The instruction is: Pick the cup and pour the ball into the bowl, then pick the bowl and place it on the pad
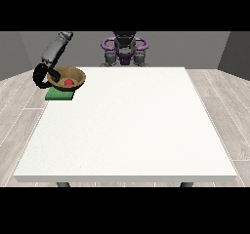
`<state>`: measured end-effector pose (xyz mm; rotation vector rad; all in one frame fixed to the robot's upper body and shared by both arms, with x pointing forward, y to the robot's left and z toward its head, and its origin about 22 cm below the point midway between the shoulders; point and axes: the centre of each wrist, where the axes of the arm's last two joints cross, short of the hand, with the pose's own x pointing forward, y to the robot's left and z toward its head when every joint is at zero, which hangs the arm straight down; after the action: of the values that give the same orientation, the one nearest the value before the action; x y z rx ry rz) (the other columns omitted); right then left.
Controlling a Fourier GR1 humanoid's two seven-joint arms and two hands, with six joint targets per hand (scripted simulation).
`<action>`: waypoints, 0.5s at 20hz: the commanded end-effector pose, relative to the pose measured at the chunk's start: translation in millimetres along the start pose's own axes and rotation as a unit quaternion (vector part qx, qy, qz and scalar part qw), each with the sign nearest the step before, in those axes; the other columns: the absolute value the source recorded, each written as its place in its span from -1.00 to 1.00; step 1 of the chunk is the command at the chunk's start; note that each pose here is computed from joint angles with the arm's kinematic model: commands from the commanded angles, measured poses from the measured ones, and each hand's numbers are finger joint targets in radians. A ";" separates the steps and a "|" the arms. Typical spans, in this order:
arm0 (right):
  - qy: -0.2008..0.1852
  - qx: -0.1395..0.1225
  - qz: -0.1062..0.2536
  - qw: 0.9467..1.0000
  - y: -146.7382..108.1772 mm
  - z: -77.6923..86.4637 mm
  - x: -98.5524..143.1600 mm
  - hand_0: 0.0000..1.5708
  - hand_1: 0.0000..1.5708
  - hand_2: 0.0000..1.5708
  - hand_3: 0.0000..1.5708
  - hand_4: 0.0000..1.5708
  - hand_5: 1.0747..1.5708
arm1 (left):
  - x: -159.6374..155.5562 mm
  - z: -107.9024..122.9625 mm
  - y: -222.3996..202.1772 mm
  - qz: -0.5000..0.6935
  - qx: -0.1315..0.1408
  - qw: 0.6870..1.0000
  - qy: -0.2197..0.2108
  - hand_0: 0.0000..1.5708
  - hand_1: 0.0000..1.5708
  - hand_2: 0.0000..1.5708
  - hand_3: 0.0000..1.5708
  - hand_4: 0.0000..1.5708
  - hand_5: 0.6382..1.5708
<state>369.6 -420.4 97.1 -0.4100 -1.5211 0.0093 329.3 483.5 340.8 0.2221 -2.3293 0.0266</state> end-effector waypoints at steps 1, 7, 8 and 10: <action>-0.003 0.002 -0.013 1.000 -4.1 -7.9 7.0 1.00 1.00 1.00 0.10 0.64 0.88 | 11.0 -7.7 -8.8 -0.008 -0.001 1.000 -0.016 -1.00 -1.00 -1.00 -1.00 -0.81 0.92; -0.034 -0.030 0.003 0.999 -38.9 2.1 -17.2 1.00 1.00 1.00 -0.74 0.64 0.93 | 40.3 -12.8 -17.5 0.003 -0.001 0.999 -0.049 -1.00 -1.00 -1.00 -1.00 -0.92 0.92; -0.056 -0.032 0.005 0.998 -52.1 -1.9 1.2 1.00 1.00 1.00 -0.74 0.63 0.93 | 60.1 -17.4 -6.1 0.004 -0.002 0.998 -0.068 -1.00 -1.00 -1.00 -1.00 -1.00 0.93; -0.026 -0.037 0.006 0.999 -54.5 0.3 -9.3 1.00 1.00 1.00 -0.27 0.59 0.95 | 46.3 -13.4 -23.2 0.013 -0.010 0.999 -0.049 -1.00 -1.00 -1.00 -1.00 -1.00 0.91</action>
<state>361.3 -462.1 106.9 -0.4709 -1.5908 -0.0226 312.8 462.9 381.7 0.2123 -2.4314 0.0089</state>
